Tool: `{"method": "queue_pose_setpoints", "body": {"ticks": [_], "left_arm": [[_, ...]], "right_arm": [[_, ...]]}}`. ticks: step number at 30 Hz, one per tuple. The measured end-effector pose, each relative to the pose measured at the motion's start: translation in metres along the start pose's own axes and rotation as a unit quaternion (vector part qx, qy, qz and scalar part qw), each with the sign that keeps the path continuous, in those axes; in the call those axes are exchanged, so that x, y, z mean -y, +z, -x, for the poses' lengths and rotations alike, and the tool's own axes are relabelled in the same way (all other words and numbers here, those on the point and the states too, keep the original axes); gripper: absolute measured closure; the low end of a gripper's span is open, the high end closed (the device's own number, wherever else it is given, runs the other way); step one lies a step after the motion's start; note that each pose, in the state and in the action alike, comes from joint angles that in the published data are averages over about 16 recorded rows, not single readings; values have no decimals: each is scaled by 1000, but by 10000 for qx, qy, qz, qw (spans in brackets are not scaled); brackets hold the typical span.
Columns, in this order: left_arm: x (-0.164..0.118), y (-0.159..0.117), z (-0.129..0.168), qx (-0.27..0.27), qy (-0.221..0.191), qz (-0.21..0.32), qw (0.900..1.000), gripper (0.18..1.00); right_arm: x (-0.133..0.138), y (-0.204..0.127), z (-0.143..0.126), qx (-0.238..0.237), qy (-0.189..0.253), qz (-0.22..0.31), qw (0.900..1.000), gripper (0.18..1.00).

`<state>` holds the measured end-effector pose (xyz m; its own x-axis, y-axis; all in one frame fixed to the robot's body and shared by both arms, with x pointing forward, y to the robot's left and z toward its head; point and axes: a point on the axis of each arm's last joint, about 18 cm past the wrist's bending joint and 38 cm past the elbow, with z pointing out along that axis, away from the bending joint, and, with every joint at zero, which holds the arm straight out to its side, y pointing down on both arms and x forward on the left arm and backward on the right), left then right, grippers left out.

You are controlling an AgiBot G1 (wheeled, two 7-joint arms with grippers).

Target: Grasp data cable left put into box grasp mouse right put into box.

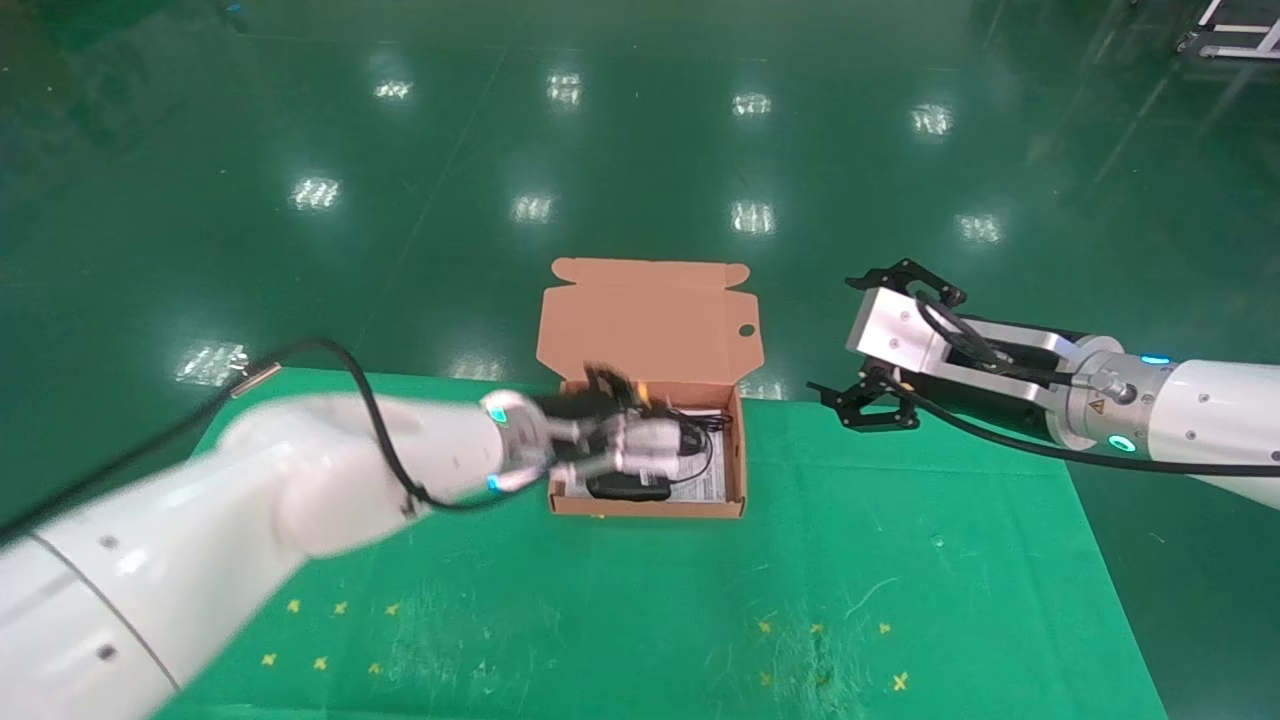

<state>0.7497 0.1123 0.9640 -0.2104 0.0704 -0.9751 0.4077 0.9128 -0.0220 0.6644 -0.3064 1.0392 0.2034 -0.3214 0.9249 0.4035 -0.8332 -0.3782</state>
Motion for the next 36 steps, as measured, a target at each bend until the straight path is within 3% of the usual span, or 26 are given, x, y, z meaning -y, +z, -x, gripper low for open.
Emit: {"method": "queue_pose_setpoints", "body": {"ticks": [9,15,20,25,36], "left_arm": [[-8,-20,60,592,129,154,9980,630],[-18,-28,65,572,-183,146,9981,487],[-30,-34,47,300,-753,14,9967,384],[-43,-45,23,-62,-1471,-217,9889,300],[-60,-82,-19,-725,-2823,-917,9522,203]], "right_arm": [[24,-10,-37,-188,-664,-61,9976,178],[29,-17,-41,-19,-805,-78,9967,178],[28,-22,-31,211,-554,-194,9981,178],[27,-27,-14,500,-95,-413,9979,178],[29,-45,20,1122,867,-973,9851,178]]}}
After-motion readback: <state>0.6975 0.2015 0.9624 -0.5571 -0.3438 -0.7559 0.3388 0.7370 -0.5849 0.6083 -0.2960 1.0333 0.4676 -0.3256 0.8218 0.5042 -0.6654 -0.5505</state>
